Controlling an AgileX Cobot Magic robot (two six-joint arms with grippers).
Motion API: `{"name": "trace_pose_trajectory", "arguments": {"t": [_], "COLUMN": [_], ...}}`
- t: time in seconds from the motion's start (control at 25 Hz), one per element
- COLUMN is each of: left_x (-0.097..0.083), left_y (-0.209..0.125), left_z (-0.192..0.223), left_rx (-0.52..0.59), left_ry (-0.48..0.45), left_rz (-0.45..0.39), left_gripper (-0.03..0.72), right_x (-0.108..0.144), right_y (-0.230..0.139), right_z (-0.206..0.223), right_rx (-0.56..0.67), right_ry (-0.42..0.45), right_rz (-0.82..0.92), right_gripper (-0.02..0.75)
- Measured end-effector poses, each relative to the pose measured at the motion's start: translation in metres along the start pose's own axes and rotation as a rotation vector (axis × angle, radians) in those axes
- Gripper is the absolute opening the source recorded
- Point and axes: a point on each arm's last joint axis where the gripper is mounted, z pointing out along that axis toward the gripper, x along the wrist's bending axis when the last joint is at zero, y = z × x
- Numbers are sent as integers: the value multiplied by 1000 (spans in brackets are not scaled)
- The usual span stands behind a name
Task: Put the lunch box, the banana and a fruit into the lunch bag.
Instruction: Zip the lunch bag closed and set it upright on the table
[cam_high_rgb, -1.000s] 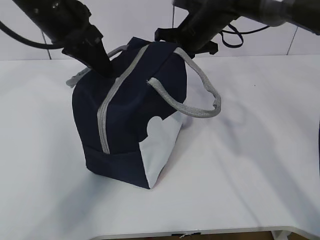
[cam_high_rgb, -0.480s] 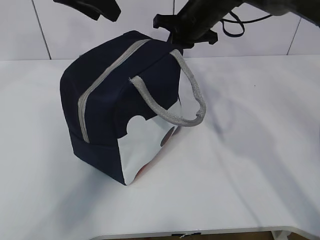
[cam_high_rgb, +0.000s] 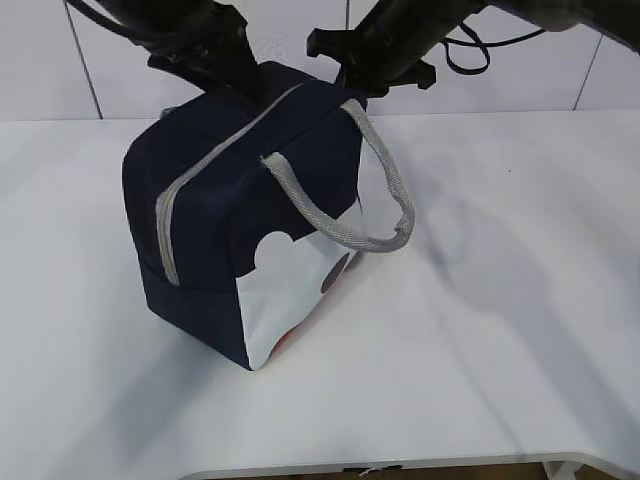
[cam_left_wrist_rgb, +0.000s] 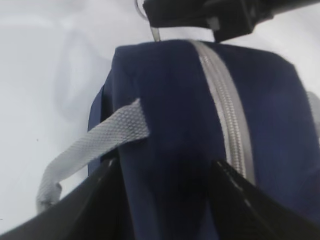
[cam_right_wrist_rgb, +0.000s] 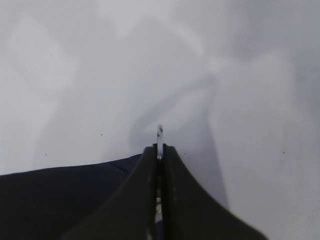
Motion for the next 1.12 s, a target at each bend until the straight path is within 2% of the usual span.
{"name": "trace_pose_trajectory", "arguments": {"t": [0.08, 0.12, 0.24, 0.32, 0.6, 0.76, 1.12], "left_x": [3, 3, 3, 3, 0, -1, -2], "left_y": [-2, -3, -4, -5, -6, -6, -8], "left_z": [7, 9, 10, 10, 3, 1, -1], "left_rx": [20, 27, 42, 47, 61, 70, 86], "left_ry": [-7, -9, -15, -15, -17, -14, -21], "left_rz": [-7, -8, -7, -2, 10, 16, 13], "left_gripper": [388, 340, 98, 15, -13, -13, -6], "right_x": [0, 0, -1, -2, -15, -21, -20], "right_y": [0, 0, 0, 0, -4, -10, -8], "right_z": [0, 0, 0, 0, 12, 25, 17], "right_rx": [0, 0, 0, -1, 21, 46, 44], "right_ry": [0, -2, -13, -19, -101, -105, -103], "right_rz": [-2, -3, -11, -16, -63, -51, -68], "right_gripper": [18, 18, 18, 18, 18, 18, 24]}}
